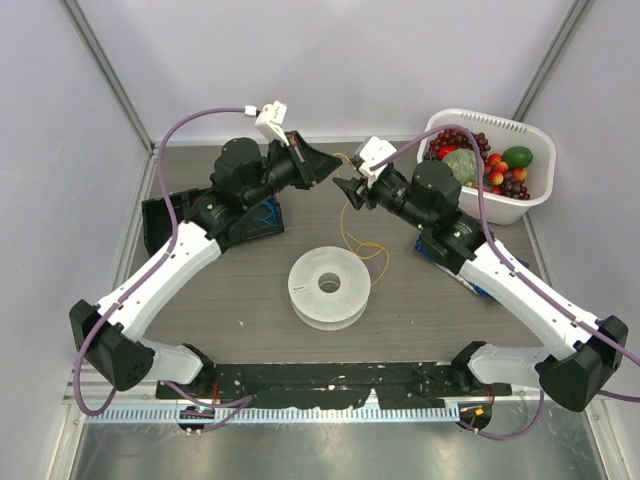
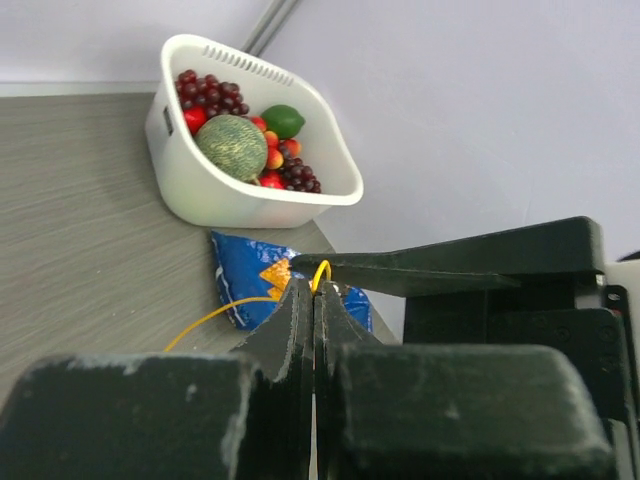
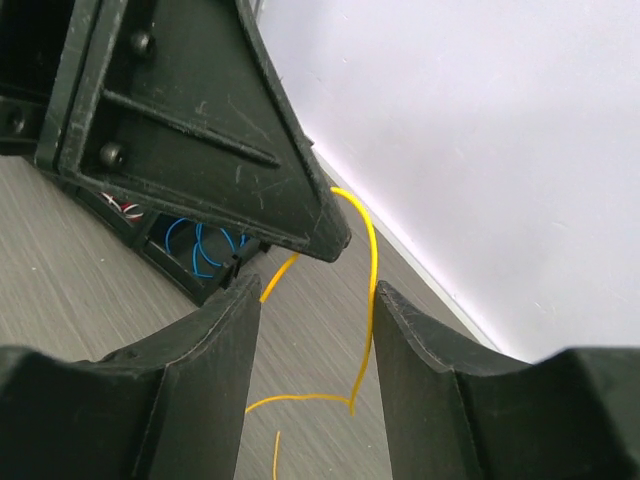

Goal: Wrap the cables

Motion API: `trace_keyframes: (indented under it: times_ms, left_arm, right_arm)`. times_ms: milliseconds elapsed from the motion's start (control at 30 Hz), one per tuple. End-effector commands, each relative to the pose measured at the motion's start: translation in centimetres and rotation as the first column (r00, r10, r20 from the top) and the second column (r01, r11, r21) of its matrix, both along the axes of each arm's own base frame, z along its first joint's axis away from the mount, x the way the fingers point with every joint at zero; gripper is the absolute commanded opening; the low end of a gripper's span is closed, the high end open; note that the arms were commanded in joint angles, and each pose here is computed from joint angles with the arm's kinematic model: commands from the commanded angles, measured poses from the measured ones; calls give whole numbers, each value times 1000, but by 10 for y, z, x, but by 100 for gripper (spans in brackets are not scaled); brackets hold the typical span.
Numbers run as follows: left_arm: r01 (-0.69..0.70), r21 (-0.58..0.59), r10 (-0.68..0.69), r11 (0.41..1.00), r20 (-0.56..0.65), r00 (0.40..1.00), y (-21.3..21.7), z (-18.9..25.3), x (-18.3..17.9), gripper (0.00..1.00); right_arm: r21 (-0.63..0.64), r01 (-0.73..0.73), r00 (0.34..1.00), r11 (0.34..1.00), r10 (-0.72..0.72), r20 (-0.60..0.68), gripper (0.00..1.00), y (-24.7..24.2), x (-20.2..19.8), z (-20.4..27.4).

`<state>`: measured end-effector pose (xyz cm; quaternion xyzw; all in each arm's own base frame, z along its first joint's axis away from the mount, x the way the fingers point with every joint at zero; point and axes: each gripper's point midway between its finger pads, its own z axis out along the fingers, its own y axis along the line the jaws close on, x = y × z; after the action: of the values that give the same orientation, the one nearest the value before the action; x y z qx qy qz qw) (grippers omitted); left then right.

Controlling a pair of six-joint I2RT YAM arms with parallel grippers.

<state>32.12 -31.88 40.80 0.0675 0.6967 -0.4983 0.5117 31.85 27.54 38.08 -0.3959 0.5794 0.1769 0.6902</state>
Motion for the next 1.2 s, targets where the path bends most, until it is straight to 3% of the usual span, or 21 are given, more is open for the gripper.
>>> trace_keyframes:
  times_ms: [0,400,467,600,967,1033,1167]
  left_arm:
    - [-101,-10,101,995,11,995,11,22,0,0]
    - [-135,-21,134,991,-34,990,10,23,-2,0]
    - [-147,-22,146,989,-38,989,12,22,-1,0]
    - [-159,-28,158,987,-47,986,13,21,0,0]
    - [-69,-74,73,995,42,996,9,33,-17,0]
    - [-32,-78,39,996,85,996,9,38,-26,14]
    - [23,-32,-19,999,119,993,19,42,-31,68]
  right_arm:
    - [43,41,993,998,-45,105,54,-3,3,41]
    - [10,36,995,999,-37,91,51,4,6,29]
    - [15,42,995,999,-44,94,45,3,7,30]
    - [23,39,994,999,-41,103,22,2,5,34]
    - [26,1,998,1000,-2,67,1,6,-3,26]
    - [36,9,998,999,-11,62,1,3,-2,27]
    - [45,50,997,998,-52,52,1,-10,2,30]
